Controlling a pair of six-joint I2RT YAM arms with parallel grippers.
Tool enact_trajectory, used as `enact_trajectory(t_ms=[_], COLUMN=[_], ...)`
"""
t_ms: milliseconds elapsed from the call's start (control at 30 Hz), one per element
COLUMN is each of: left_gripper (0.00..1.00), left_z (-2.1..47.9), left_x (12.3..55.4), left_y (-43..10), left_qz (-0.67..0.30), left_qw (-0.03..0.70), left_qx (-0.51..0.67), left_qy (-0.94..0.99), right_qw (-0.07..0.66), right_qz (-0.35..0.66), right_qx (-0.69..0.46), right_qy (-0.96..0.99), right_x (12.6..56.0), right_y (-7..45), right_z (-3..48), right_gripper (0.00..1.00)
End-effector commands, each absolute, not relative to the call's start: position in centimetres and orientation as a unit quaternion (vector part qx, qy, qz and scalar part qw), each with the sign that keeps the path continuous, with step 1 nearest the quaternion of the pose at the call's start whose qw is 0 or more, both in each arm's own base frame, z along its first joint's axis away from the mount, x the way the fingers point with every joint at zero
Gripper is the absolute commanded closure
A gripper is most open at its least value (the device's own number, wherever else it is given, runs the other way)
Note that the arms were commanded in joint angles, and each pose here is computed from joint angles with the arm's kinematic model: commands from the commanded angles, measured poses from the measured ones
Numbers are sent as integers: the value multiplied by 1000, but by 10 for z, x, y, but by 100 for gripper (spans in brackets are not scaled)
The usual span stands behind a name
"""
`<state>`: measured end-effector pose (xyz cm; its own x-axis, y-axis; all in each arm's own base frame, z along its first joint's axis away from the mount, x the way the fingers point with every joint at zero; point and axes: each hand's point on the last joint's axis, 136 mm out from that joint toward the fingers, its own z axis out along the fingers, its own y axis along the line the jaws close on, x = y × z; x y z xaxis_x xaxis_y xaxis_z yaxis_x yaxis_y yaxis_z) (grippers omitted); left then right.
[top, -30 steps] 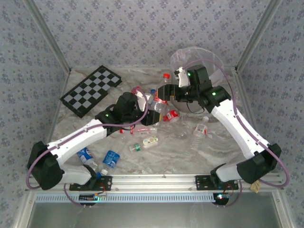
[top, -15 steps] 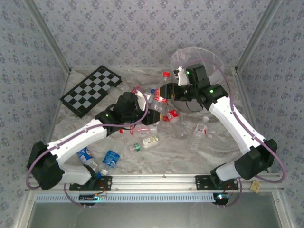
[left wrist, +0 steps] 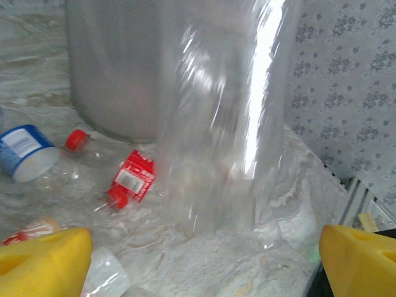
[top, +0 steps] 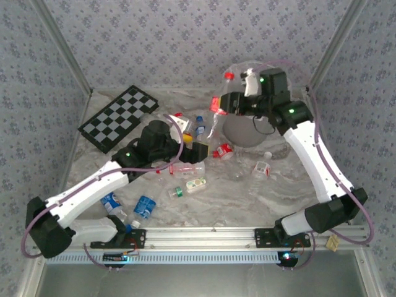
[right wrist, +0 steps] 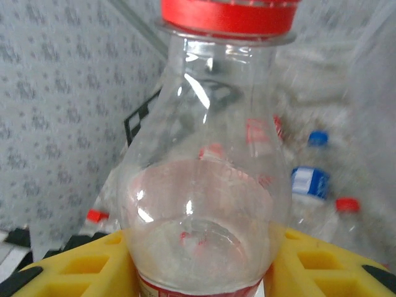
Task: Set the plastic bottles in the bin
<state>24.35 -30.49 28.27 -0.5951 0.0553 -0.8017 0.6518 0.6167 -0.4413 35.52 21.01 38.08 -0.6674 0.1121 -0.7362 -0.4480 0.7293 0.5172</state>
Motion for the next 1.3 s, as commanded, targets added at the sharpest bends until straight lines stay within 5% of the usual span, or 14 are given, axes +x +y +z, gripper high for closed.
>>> enact_trajectory(t_ms=[0, 200, 367, 667, 1267], left_gripper=[5, 5, 5, 7, 5], left_z=[279, 234, 206, 171, 123], left_x=[242, 231, 214, 190, 161], left_y=[-275, -217, -187, -142, -108], left_qz=[-317, -204, -161, -66, -25], left_qw=[394, 326, 274, 207, 128], left_qx=[207, 160, 128, 91, 24], left_qy=[837, 909, 939, 972, 991], right_qw=[474, 535, 513, 412, 254], right_qz=[300, 209, 151, 71, -4], right_qx=[-97, -44, -31, -59, -78], right_qy=[822, 817, 845, 906, 964], right_x=[354, 390, 432, 477, 508], right_y=[170, 102, 74, 74, 87], right_z=[432, 456, 433, 341, 181], right_gripper=[53, 57, 58, 65, 62])
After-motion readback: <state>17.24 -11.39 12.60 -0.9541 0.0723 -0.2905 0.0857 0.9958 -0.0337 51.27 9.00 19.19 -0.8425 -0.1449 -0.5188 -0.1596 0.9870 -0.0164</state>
